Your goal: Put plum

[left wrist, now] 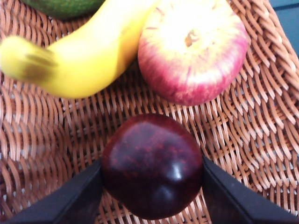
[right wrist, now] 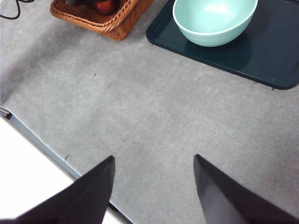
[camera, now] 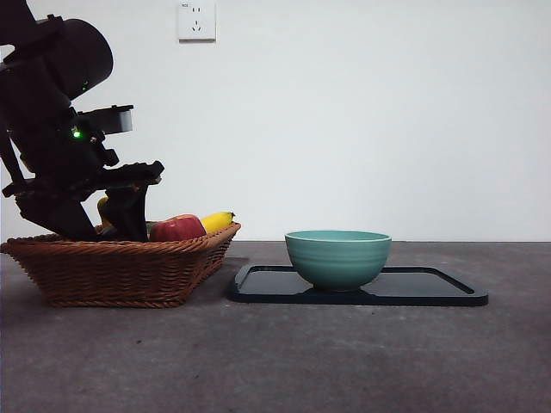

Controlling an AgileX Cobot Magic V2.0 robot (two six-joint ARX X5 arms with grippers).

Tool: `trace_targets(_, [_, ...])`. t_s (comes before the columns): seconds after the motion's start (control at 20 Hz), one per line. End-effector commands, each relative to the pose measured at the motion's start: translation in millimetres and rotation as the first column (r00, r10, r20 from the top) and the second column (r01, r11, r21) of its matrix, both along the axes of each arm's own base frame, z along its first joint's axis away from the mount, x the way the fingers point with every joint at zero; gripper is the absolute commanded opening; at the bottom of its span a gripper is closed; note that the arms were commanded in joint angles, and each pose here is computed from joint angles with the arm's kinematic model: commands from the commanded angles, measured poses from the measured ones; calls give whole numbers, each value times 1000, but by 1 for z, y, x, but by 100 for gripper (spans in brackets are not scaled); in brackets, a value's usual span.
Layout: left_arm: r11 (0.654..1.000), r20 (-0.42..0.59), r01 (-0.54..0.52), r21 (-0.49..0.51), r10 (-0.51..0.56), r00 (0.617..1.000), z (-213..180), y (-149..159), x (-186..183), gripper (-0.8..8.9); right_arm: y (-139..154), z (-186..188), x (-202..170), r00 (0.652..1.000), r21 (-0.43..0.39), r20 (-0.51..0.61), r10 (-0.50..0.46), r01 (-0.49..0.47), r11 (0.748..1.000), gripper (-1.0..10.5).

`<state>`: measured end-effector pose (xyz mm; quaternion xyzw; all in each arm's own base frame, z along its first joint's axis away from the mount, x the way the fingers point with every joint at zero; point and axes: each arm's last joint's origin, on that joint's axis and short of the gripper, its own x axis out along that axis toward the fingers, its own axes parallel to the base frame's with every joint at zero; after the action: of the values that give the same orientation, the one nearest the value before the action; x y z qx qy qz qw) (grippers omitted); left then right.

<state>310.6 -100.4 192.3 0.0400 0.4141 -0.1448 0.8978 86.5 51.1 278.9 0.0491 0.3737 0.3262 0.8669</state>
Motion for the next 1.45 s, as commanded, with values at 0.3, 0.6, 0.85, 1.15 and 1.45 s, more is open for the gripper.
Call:
trace_targets(0.3, [1000,-30,2,4,-2,1000,-6,-2,2,420,1,2,1,1000,0,14,6,-6,1000,267])
trace_targets(0.6, [1000,50,4,-22,-3,999,25,1,-9,470,1,2,1,1000,0,14,6,-6,1000,267])
trace_targets(0.85, [993,146,66,-94,-52,988,75,7,-42,468,1,2,1,1000,-11,20,-9,10,1000,267])
trace_targets(1.15, [926,224,284,-248,-230,947,125,15,-103,465,1,2,1,1000,-12,20,-10,10,1000,267])
trace_targets(1.45, [845,127,400,-354,-381,916,134,26,-149,463,1,2,1,1000,-12,19,-12,12,1000,267])
